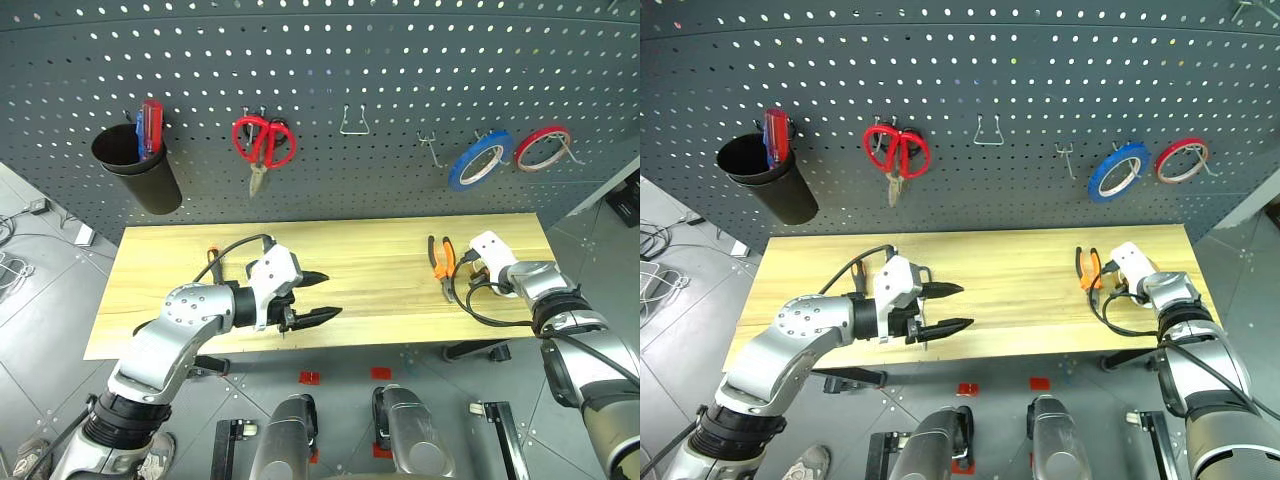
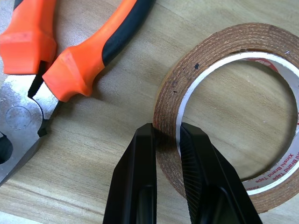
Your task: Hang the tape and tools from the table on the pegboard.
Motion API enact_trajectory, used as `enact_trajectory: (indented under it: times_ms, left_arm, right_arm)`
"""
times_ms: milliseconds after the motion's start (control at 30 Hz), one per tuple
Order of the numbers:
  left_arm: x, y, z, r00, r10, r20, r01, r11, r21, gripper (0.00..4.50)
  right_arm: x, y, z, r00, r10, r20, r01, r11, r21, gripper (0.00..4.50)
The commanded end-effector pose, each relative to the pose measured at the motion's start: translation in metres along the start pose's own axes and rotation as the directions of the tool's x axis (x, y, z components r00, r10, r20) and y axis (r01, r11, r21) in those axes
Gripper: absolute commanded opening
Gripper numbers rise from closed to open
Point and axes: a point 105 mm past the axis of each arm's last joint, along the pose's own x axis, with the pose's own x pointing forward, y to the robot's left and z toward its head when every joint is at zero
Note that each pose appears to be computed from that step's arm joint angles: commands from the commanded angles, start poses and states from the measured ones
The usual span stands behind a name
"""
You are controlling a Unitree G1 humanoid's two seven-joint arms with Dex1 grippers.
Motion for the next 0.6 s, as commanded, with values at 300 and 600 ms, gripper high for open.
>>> enact_trajectory:
  times_ms: [300, 600]
  left_arm:
    - [-0.02, -0.001, 0.042, 0.964, 0.099, 0.246, -0.122, 0.989, 0.083, 3.32]
    - [-0.046, 0.03, 0.055, 0.868, 0.324, 0.376, -0.363, 0.931, 0.034, 3.32]
  right_arm:
    - [-0.056, 0.019, 0.041, 0.926, -0.142, 0.35, 0.218, 0.957, -0.19, 0.42]
    - [-0.122, 0.127, 0.085, 0.674, -0.041, 0.737, 0.334, 0.907, -0.255, 0.42]
